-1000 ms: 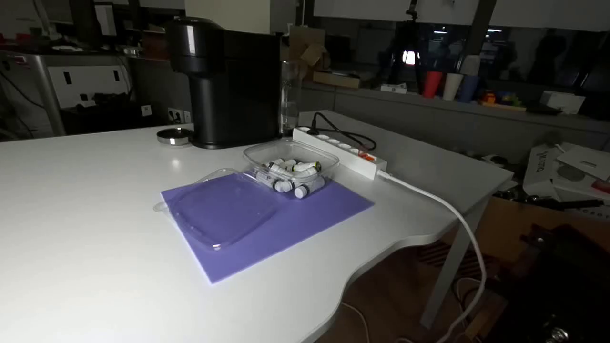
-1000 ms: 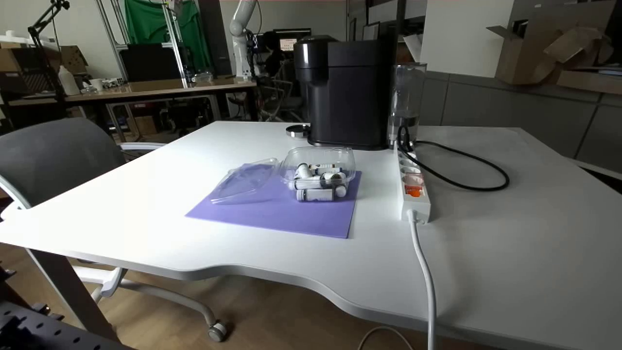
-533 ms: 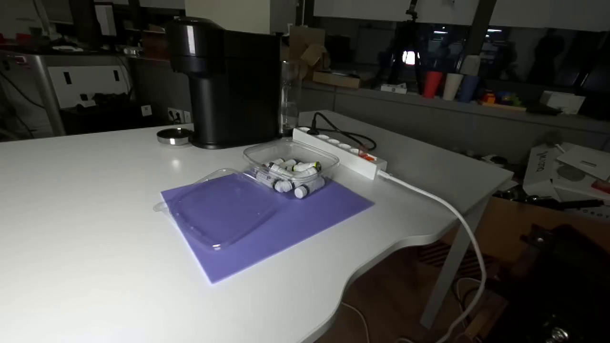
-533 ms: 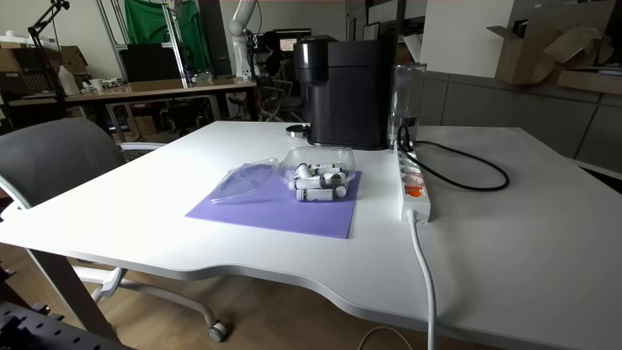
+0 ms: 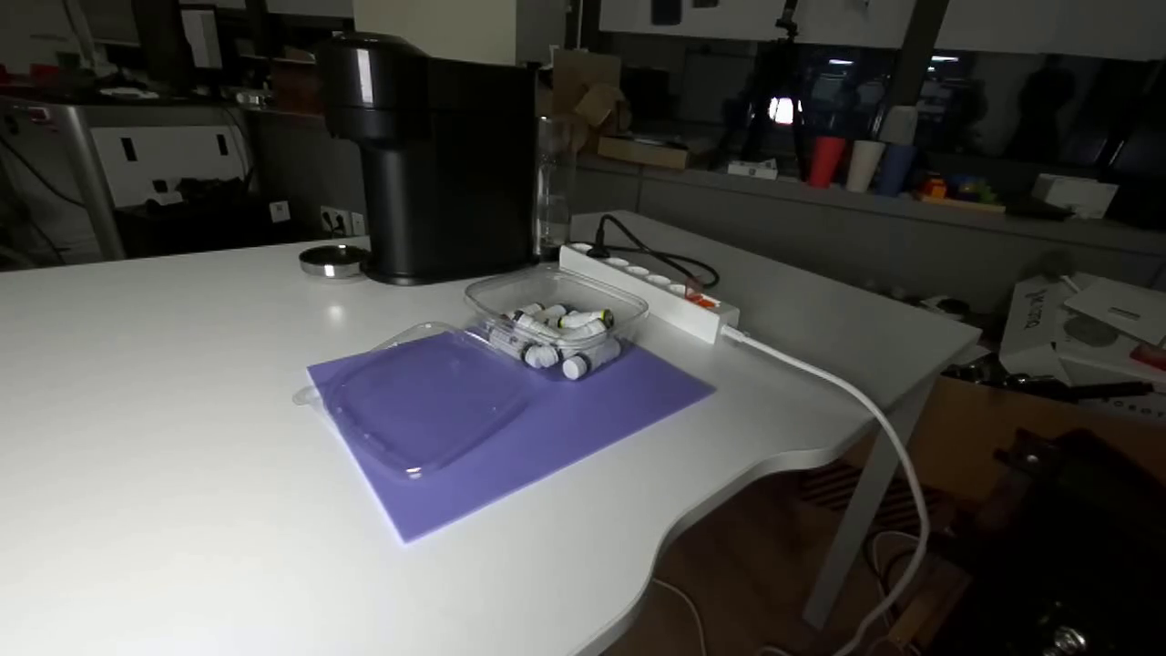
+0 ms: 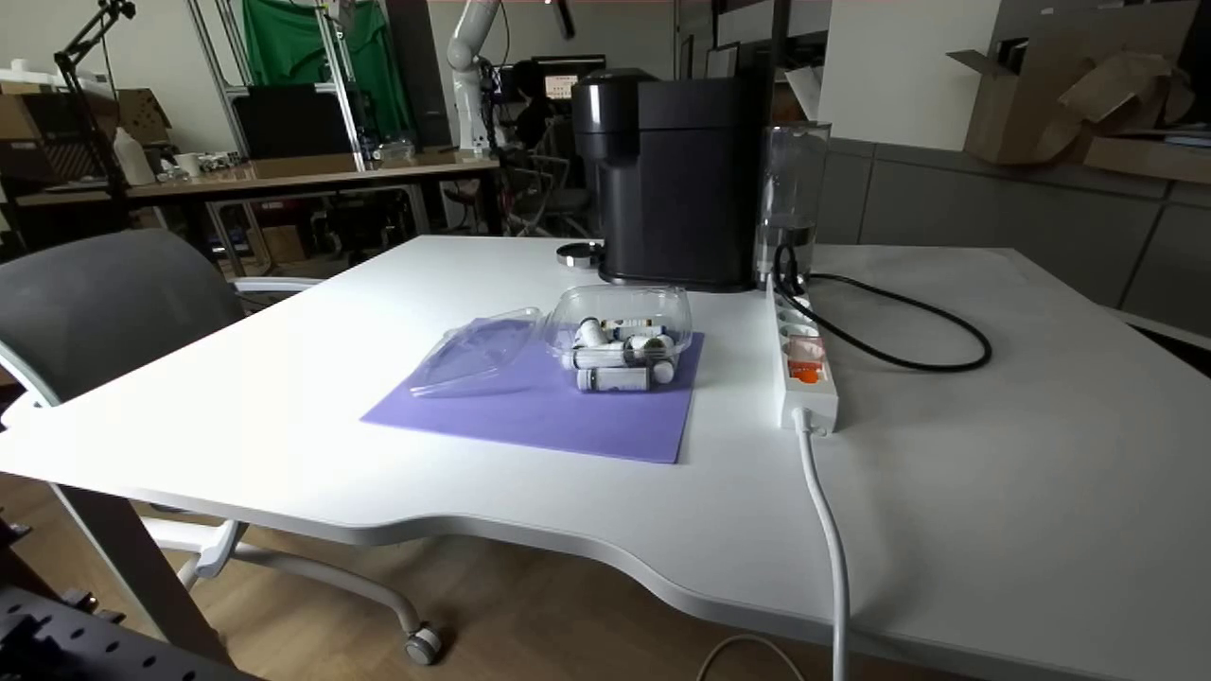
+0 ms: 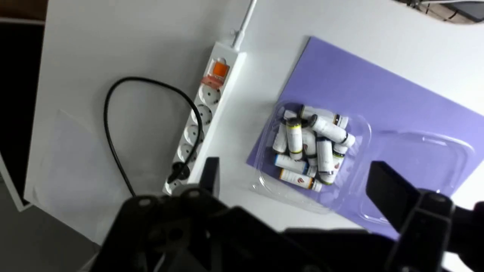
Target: Close the lid of the clear bowl
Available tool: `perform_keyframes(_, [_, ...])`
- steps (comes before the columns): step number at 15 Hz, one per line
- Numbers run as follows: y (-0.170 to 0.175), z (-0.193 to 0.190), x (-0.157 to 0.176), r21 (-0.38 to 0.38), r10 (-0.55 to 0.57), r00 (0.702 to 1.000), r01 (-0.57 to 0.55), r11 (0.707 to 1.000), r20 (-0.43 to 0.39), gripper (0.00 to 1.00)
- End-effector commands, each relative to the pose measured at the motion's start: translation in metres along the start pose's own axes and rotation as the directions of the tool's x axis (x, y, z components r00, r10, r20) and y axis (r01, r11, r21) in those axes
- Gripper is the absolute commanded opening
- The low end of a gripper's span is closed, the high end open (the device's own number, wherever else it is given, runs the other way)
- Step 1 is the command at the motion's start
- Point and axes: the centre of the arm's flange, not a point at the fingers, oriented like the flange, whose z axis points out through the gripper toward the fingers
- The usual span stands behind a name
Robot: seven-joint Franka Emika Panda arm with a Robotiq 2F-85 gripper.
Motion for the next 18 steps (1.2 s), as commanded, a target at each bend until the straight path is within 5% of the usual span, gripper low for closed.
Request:
perform_keyframes(1, [-0.063, 0.020, 0.030, -0.039, -0.070, 0.996, 0.068, 0.997, -0.063, 1.00])
perform_keyframes(7, [-0.162, 0.063, 0.031, -0.124, -0.345, 0.937, 0.336, 0.934, -0.056, 1.00])
perform_keyframes(15, [-0.166, 0.068, 0.031, -0.084, -0.380, 0.922, 0.374, 0.924, -0.079, 1.00])
perform_keyframes(18, [-0.187, 0.085, 0.027, -0.052, -0.462, 0.880, 0.459, 0.887, -0.111, 1.00])
